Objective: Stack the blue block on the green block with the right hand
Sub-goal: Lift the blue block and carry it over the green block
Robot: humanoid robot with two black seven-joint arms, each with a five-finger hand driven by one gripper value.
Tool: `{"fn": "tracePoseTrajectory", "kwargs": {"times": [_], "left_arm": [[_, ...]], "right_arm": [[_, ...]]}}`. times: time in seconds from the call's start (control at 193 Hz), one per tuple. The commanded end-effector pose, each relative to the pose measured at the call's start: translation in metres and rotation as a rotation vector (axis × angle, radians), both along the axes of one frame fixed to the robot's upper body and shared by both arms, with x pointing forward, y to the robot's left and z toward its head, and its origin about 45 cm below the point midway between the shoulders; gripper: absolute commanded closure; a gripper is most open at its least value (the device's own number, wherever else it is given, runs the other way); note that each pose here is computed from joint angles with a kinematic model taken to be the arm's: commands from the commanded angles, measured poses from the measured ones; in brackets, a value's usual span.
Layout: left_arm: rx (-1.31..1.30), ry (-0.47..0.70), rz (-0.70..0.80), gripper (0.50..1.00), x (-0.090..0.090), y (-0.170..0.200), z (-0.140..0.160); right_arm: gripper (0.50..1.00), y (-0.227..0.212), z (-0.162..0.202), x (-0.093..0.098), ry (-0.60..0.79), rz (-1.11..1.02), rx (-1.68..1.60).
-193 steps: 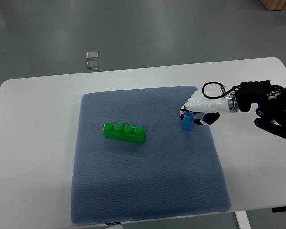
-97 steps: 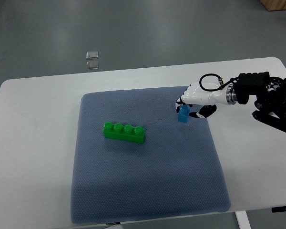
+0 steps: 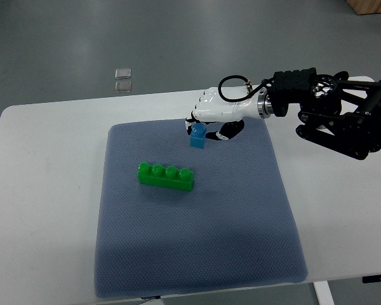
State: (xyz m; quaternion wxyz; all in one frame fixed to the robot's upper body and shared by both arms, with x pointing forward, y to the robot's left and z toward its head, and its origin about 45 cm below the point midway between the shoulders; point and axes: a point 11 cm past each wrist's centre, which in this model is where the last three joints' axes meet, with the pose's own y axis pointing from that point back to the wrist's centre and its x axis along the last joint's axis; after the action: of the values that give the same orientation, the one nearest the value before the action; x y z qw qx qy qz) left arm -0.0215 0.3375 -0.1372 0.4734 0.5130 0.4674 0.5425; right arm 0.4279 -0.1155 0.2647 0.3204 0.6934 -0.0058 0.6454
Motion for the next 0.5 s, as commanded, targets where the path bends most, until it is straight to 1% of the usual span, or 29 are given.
{"fn": "tracePoseTrajectory", "kwargs": {"times": [0.0, 0.202, 0.3, 0.414, 0.496], "left_arm": [[0.0, -0.001, 0.001, 0.5, 0.0, 0.0, 0.0], [0.001, 0.001, 0.0, 0.5, -0.001, 0.0, 0.0], [0.0, 0.0, -0.001, 0.5, 0.0, 0.0, 0.0], [0.0, -0.001, 0.001, 0.5, 0.0, 0.0, 0.0], [0.001, 0.001, 0.0, 0.5, -0.001, 0.0, 0.0]], "right_arm": [[1.0, 0.023, 0.003, -0.005, 0.006, 0.043, 0.002], [0.998, 0.046, -0.001, -0.015, 0.023, 0.09, 0.007], [0.998, 0.05, -0.005, -0.018, 0.033, 0.099, 0.001], [0.998, 0.046, -0.01, -0.017, 0.039, 0.088, -0.005], [0.998, 0.053, -0.014, -0.02, 0.047, 0.101, -0.004]]}}
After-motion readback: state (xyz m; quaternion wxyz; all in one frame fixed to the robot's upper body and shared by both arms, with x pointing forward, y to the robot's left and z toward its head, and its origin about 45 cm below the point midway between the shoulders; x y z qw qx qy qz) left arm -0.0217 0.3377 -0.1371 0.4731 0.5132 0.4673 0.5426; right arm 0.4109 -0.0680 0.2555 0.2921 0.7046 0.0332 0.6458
